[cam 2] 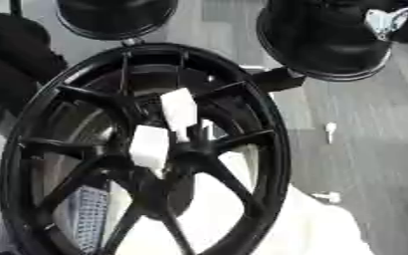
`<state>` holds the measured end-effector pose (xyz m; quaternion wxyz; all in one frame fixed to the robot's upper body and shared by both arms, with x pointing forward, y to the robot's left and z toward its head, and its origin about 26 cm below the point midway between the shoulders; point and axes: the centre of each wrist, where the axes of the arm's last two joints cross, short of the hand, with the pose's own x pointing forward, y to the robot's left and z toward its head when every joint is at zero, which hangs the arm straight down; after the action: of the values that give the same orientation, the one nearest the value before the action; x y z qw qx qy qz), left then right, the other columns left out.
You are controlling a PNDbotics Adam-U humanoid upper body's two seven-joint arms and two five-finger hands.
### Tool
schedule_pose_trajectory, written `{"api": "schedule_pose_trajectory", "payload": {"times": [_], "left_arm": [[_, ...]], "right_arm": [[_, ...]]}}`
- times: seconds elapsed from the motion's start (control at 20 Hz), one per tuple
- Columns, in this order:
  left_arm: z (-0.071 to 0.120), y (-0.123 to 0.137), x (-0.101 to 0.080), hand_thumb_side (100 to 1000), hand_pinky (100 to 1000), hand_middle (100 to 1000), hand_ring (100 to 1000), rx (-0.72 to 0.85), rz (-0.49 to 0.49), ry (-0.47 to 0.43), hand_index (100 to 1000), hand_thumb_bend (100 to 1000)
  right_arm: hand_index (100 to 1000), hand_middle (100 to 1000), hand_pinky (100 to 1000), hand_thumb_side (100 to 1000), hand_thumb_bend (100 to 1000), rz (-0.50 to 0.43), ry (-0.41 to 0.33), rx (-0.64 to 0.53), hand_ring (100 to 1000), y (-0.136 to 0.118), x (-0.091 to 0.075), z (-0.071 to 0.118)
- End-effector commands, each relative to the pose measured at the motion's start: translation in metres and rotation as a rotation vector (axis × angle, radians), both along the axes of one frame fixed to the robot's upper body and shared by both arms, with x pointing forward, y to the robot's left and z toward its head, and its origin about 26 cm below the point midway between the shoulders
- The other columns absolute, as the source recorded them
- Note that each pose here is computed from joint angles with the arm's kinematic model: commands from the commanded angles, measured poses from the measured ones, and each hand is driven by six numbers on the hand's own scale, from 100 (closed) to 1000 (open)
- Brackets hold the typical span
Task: Pull the pin out of the wheel hub.
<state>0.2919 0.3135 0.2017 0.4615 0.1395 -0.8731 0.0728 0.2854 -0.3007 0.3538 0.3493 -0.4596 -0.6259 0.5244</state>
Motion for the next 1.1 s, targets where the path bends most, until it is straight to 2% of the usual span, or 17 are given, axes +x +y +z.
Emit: {"api": "schedule_pose_trajectory", "payload": {"times": [0.05,0.35,0.55,0.65,0.75,0.85,1.1], "left_arm": [[0.009,0.002,-0.002,326,749,699,730,0.014,0.005,-0.033,793,587],[0.009,0.002,-0.002,326,748,699,730,0.018,0.005,-0.033,793,588],[0.01,0.002,-0.002,326,748,699,731,0.024,0.002,-0.031,793,587],[0.01,0.001,-0.002,326,748,699,731,0.027,-0.002,-0.028,793,587],[0.009,0.001,-0.002,326,747,699,731,0.031,-0.005,-0.025,793,587],[0.009,0.001,-0.002,326,747,699,731,0.035,-0.007,-0.022,793,587],[0.009,0.001,-0.003,326,747,699,732,0.043,-0.013,-0.013,793,586]], "right_arm": [[794,717,888,255,100,-0.006,-0.036,-0.016,791,0.0,-0.005,0.01],[796,720,889,257,100,-0.006,-0.035,-0.02,793,0.0,-0.006,0.011],[804,736,893,252,100,0.022,0.002,-0.061,803,0.005,-0.007,0.016],[814,749,898,268,114,0.055,0.042,-0.098,813,0.012,-0.007,0.021],[822,761,902,276,172,0.088,0.091,-0.143,822,0.02,-0.009,0.027],[844,786,911,332,207,0.117,0.139,-0.191,842,0.028,-0.01,0.034],[857,810,920,380,258,0.178,0.285,-0.326,865,0.054,-0.011,0.048]]}}
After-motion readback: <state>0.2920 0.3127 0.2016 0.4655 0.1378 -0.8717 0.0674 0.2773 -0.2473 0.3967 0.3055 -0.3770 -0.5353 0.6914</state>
